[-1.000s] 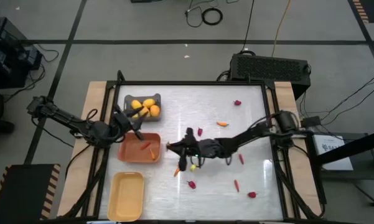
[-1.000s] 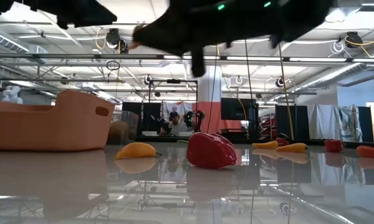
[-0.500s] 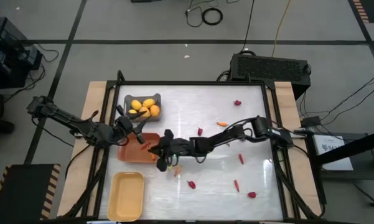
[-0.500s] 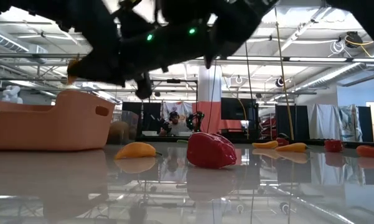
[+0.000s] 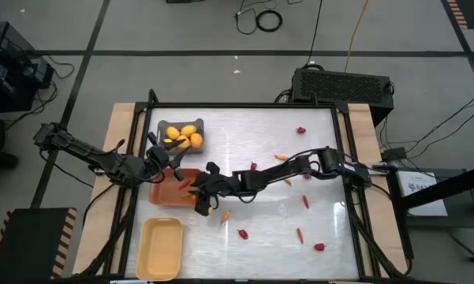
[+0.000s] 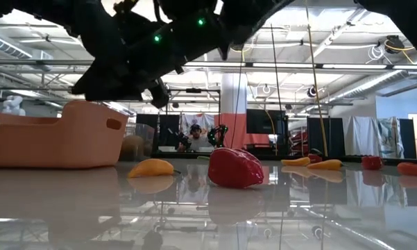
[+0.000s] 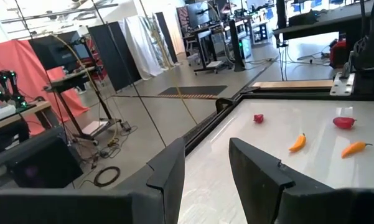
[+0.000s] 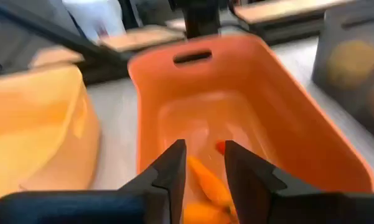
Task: Sort produce into baskets
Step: Put the yellow chili pepper into the orange bin
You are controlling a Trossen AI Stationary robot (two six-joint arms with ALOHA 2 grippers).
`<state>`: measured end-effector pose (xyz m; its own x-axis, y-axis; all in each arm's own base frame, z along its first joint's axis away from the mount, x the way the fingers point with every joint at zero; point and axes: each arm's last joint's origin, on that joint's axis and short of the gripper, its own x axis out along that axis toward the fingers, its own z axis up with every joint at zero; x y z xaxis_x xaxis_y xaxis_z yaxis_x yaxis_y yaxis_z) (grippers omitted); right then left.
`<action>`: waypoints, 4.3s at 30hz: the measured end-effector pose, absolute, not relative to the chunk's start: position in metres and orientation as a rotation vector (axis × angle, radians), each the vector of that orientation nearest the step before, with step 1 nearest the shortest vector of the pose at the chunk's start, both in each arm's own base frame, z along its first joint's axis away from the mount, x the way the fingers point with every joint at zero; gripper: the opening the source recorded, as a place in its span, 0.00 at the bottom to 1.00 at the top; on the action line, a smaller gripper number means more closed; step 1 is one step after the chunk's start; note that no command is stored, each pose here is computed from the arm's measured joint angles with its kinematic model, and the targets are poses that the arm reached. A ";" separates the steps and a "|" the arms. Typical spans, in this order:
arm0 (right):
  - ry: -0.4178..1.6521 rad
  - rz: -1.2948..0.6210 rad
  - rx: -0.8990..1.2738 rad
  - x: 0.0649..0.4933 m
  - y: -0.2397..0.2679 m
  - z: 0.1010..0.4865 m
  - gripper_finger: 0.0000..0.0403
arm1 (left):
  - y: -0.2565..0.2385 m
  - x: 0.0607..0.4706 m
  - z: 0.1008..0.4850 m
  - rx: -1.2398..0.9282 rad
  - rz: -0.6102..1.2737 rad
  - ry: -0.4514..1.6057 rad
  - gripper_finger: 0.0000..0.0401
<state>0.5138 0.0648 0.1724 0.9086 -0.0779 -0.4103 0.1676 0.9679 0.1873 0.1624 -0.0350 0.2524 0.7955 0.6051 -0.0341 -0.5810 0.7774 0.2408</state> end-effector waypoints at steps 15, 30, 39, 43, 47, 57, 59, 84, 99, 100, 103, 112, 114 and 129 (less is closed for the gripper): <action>0.818 -0.139 0.104 0.480 0.062 0.252 0.33 | -0.035 0.162 0.251 0.232 0.630 0.122 0.34; 1.456 -0.235 -0.013 0.411 0.054 0.247 0.33 | -0.035 0.163 0.251 0.232 0.626 0.123 0.34; 1.560 -0.257 0.008 0.370 0.049 0.238 0.33 | -0.038 0.164 0.250 0.197 0.530 0.112 0.34; 1.531 -0.286 0.104 0.339 0.044 0.229 0.33 | -0.038 0.164 0.249 0.185 0.497 0.111 0.34; 1.466 -0.366 0.284 0.309 0.032 0.210 0.33 | -0.038 0.164 0.249 0.163 0.498 0.107 0.34; 1.403 -0.578 0.512 0.266 -0.001 0.163 0.33 | -0.038 0.164 0.249 0.164 0.498 0.109 0.34; 1.395 -0.565 0.505 0.264 -0.002 0.157 0.33 | -0.038 0.164 0.249 0.164 0.498 0.109 0.34; 1.385 -0.521 0.500 0.278 -0.007 0.130 0.30 | -0.038 0.164 0.248 0.170 0.497 0.117 0.34; 1.274 -0.509 0.529 0.279 -0.006 0.144 0.01 | -0.038 0.164 0.248 0.171 0.498 0.117 0.34; 1.246 -0.499 0.535 0.282 -0.005 0.145 0.02 | -0.038 0.164 0.248 0.171 0.497 0.117 0.34; 1.114 -0.435 0.547 0.295 0.000 0.149 0.02 | -0.038 0.164 0.248 0.172 0.497 0.117 0.34; 0.391 -0.170 0.500 0.348 0.022 0.197 0.01 | -0.038 0.164 0.248 0.171 0.497 0.117 0.34; 0.220 -0.166 0.462 0.356 0.027 0.206 0.01 | -0.038 0.164 0.248 0.171 0.498 0.116 0.34; -0.008 -0.049 0.372 0.455 0.062 0.197 0.01 | -0.038 0.164 0.248 0.172 0.498 0.117 0.34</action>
